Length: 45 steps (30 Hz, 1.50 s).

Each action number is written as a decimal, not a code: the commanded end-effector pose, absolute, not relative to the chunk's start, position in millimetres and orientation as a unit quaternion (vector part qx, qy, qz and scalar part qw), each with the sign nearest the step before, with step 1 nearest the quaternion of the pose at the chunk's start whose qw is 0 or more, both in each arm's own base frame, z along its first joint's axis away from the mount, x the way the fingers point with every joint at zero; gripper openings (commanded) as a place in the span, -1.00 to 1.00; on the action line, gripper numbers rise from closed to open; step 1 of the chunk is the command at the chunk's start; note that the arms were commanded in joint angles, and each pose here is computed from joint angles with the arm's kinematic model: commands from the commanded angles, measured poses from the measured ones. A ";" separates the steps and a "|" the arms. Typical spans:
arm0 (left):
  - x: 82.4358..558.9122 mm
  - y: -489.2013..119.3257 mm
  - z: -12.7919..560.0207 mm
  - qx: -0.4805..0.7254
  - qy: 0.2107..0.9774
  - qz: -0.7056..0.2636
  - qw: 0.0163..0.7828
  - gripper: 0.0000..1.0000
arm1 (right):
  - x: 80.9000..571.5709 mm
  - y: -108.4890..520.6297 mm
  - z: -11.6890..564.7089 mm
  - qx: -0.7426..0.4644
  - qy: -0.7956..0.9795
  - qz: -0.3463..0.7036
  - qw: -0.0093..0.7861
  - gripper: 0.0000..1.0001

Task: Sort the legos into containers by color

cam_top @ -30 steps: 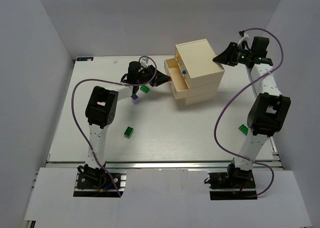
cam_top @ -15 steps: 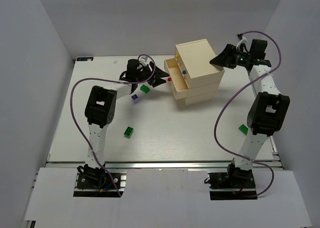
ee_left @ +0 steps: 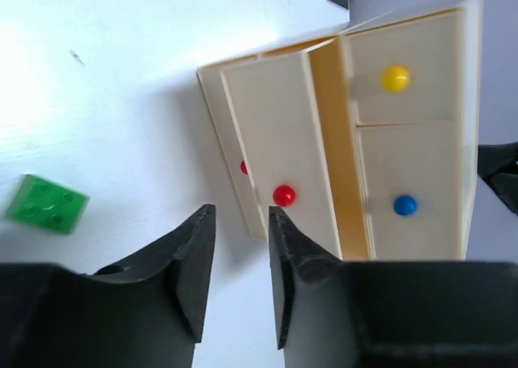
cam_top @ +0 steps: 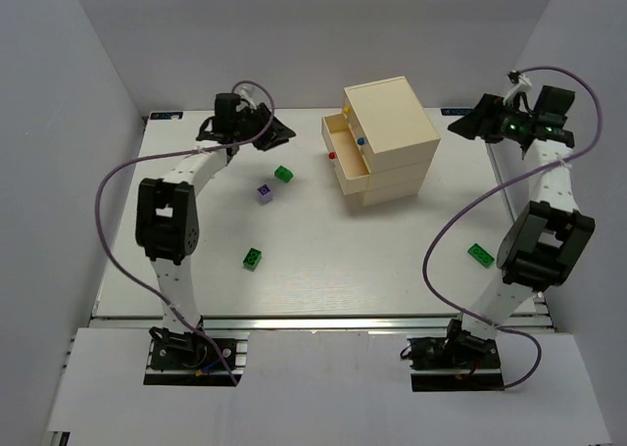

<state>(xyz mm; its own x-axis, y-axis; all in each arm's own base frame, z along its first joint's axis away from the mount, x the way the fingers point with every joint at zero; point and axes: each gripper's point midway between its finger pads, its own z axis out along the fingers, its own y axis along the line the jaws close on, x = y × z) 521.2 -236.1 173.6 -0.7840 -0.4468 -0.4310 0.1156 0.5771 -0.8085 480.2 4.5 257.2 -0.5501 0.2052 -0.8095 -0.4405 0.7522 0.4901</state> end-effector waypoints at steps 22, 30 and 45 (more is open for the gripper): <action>296.1 -77.7 212.4 -0.005 0.832 -0.162 0.531 0.95 | 291.9 -72.6 94.8 -0.339 0.880 -0.046 0.330 0.79; 295.3 -80.1 211.9 0.011 0.829 -0.164 0.535 0.95 | 297.3 -99.0 57.8 -0.322 0.908 -0.066 0.258 0.78; 293.5 -75.8 205.7 0.004 0.835 -0.154 0.529 0.96 | 279.3 -116.0 3.0 -0.337 0.922 -0.078 0.177 0.52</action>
